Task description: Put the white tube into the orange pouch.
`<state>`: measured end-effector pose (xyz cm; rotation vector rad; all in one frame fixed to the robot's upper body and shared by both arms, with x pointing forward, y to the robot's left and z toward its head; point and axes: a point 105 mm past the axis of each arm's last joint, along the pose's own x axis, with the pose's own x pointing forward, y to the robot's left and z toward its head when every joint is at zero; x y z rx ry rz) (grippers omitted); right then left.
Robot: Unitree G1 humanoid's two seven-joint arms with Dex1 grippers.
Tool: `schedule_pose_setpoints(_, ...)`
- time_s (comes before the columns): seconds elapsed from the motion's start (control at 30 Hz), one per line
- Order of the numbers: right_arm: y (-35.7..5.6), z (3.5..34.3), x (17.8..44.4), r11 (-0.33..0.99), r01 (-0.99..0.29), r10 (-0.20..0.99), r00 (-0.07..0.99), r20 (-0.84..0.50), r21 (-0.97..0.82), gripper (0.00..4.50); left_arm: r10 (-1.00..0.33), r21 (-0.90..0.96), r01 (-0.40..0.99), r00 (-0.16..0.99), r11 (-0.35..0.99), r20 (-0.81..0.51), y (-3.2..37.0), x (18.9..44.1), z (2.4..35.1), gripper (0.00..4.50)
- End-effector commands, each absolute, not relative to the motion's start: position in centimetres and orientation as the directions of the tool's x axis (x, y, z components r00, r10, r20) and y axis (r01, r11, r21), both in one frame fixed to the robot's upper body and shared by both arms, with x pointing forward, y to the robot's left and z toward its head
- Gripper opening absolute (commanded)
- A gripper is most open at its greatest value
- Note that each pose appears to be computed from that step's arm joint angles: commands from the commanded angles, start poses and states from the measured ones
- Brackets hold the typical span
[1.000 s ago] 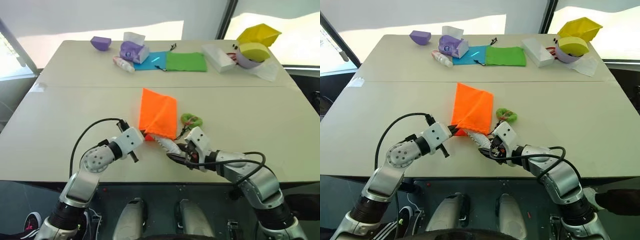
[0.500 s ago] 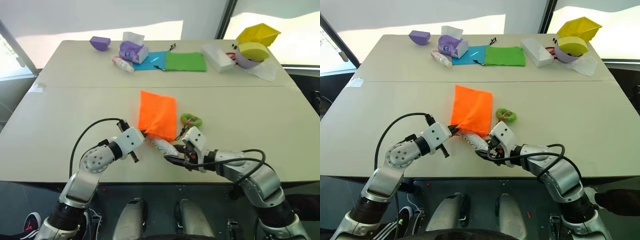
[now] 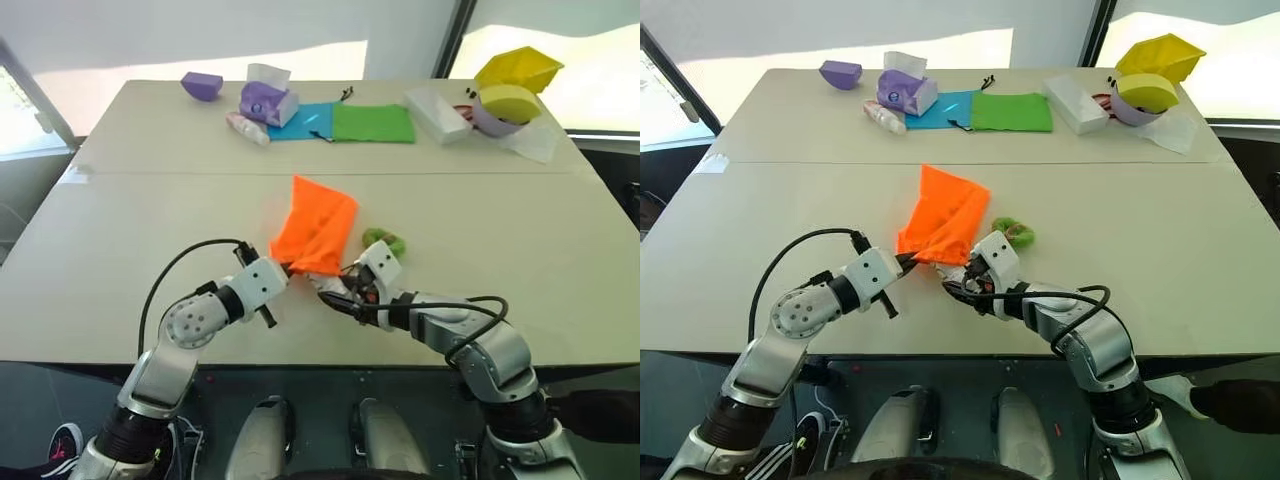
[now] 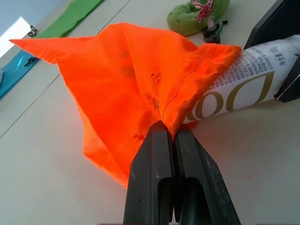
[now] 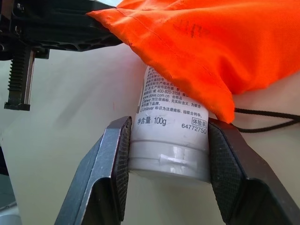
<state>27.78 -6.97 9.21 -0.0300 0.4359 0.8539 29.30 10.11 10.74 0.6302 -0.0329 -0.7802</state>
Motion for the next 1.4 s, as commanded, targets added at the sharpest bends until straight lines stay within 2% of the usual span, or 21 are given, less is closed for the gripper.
schedule_pose_setpoints(0.03, -8.7, 10.8, 28.0, 0.699, -0.707, 0.692, 0.629, -0.354, 0.111, 1.76, -0.679, 0.560, 0.629, 0.718, 0.539, -0.153, 9.8, 29.1, 12.0, 0.00)
schedule_pose_setpoints(0.27, -10.3, 11.5, 28.0, 0.740, -0.663, 0.655, 0.670, -0.349, 0.118, 1.76, -0.668, 0.552, 0.622, 0.729, 0.555, -0.149, 10.1, 29.3, 11.9, 0.00)
schedule_pose_setpoints(0.43, -8.8, 10.7, 27.3, 0.715, -0.689, 0.678, 0.640, -0.361, 0.121, 1.76, -0.677, 0.551, 0.623, 0.724, 0.556, -0.136, 9.8, 29.4, 12.1, 0.00)
schedule_pose_setpoints(0.63, -7.4, 10.2, 28.9, 0.772, -0.619, 0.623, 0.692, -0.365, 0.145, 1.76, -0.704, 0.544, 0.642, 0.699, 0.540, -0.125, 9.1, 29.2, 12.4, 0.00)
schedule_pose_setpoints(0.77, -6.2, 10.8, 28.3, 0.723, -0.674, 0.675, 0.646, -0.356, 0.150, 1.76, -0.706, 0.543, 0.647, 0.696, 0.535, -0.134, 9.0, 29.1, 12.2, 0.00)
schedule_pose_setpoints(0.97, -5.4, 11.2, 30.6, 0.770, -0.627, 0.624, 0.703, -0.342, 0.117, 1.76, -0.711, 0.542, 0.650, 0.691, 0.532, -0.131, 8.8, 29.0, 12.2, 0.00)
schedule_pose_setpoints(1.23, -3.4, 10.9, 31.9, 0.803, -0.584, 0.582, 0.724, -0.369, 0.120, 1.76, -0.716, 0.536, 0.653, 0.687, 0.535, -0.123, 8.4, 29.2, 12.3, 0.00)
schedule_pose_setpoints(1.4, -3.0, 11.2, 33.7, 0.837, -0.509, 0.546, 0.761, -0.349, 0.200, 1.76, -0.721, 0.537, 0.658, 0.682, 0.528, -0.126, 8.1, 29.1, 12.2, 0.00)
